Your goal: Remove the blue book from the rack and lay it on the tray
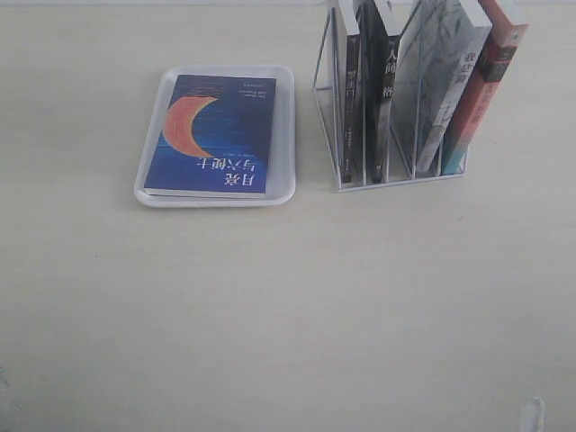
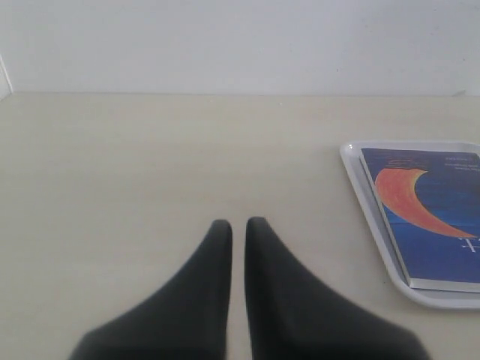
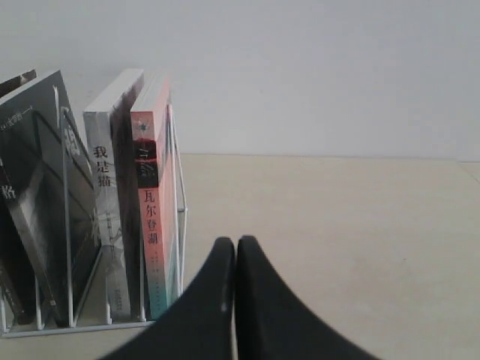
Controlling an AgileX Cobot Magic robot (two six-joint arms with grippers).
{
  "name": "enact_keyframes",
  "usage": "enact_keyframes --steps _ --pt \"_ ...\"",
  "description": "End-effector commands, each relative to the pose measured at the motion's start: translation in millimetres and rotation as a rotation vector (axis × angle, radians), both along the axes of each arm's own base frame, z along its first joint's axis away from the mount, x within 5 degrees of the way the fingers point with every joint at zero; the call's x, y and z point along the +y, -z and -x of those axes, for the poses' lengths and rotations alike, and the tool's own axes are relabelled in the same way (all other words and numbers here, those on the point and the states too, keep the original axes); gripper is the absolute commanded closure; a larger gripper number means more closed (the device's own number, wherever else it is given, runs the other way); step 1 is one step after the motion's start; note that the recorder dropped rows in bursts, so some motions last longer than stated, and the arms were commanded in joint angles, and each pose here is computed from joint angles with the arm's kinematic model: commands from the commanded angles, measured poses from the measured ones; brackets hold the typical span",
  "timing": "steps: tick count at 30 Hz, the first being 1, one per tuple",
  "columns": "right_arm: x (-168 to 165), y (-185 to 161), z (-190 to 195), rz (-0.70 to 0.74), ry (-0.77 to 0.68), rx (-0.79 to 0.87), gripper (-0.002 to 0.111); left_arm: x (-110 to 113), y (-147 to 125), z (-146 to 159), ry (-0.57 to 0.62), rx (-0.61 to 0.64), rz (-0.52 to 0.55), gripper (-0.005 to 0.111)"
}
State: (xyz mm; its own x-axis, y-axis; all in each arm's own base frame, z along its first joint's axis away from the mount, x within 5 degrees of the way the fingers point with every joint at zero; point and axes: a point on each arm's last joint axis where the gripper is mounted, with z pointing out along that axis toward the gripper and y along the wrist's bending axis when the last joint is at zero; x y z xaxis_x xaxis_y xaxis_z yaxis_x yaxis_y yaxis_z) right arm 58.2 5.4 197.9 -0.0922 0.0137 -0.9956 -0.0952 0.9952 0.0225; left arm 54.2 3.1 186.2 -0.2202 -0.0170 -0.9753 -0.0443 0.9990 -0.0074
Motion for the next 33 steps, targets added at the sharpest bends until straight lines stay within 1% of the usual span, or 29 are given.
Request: enact_keyframes --steps 1,9,21,33 --pt "0 1 1 0.008 -0.001 0.008 0.108 0 1 0 0.009 -0.004 -0.004 0.101" --pt "-1 14 3 0.029 0.002 0.156 0.108 0 1 0 0.009 -0.004 -0.004 0.101" --pt "-1 14 5 0.074 -0.006 0.143 0.108 0 1 0 0.009 -0.004 -0.004 0.101" --pt "-1 14 5 0.075 -0.006 0.145 0.108 0 1 0 0.009 -0.004 -0.004 0.101"
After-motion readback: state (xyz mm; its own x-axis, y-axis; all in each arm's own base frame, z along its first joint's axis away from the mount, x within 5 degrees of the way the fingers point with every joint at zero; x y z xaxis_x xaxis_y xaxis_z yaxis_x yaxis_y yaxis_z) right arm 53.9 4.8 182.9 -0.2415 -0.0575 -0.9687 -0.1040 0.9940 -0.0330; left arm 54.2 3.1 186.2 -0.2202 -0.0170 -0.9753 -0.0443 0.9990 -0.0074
